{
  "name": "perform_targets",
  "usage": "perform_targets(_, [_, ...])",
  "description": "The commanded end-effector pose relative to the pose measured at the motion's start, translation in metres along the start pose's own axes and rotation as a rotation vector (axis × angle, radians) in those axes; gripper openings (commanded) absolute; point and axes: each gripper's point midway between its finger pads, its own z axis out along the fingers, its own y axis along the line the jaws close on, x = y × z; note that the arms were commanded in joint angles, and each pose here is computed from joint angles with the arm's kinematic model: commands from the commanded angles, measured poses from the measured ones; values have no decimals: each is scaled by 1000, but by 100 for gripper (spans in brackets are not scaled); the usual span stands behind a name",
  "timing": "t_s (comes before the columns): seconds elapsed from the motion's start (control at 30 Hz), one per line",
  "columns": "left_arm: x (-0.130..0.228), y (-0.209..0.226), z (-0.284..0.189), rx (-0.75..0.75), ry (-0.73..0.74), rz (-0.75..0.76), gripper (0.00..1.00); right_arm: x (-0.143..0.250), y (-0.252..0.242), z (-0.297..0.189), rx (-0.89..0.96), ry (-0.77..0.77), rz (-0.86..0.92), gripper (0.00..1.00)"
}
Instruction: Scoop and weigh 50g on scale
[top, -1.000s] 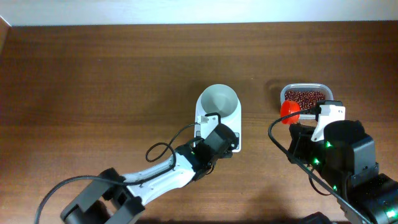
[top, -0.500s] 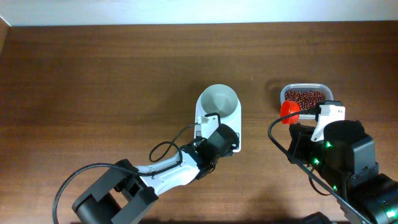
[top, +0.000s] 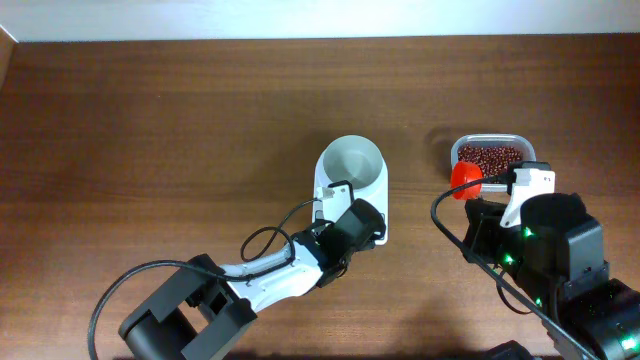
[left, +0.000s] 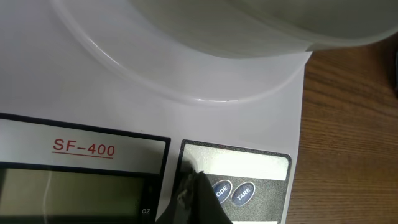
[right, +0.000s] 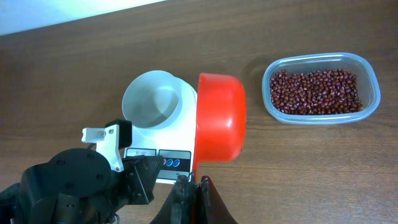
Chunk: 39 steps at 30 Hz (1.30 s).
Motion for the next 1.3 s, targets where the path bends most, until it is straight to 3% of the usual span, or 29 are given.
perform_targets(0.0, [8, 10, 4, -37, 21, -12, 0, -9, -1, -5, 8, -30, -5, 4])
perform_targets(0.1, [4, -7, -8, 36, 37, 19, 0, -10, 0, -5, 6, -34, -5, 4])
perform_targets(0.2, [-18, -30, -60, 154, 4, 129, 0, -12, 1, -5, 3, -41, -4, 4])
perform_targets(0.37, [-37, -9, -137, 143, -52, 135, 2, -17, 3, -5, -7, -62, -2, 4])
perform_targets(0.4, [-40, -2, -143, 119, -71, 133, 6, -17, 3, -5, -8, -64, -2, 4])
perform_targets(0.47, [-35, -1, -145, 124, -46, 138, 44, -19, 7, -5, -29, -69, -1, 4])
perform_targets(0.5, [-32, -2, -146, 133, -29, 140, 0, -16, 10, -2, -39, -50, -3, 4])
perform_targets(0.63, [-18, 4, -131, 84, 27, 27, 0, -7, 16, 4, -67, 8, -7, 4])
perform_targets(0.9, [19, 1, -16, -22, 57, 74, 0, -12, 16, 4, -68, -13, -10, 4])
perform_targets(1.27, [2, 4, 3, -53, -69, 62, 0, -18, 21, 22, -63, -1, -59, 4])
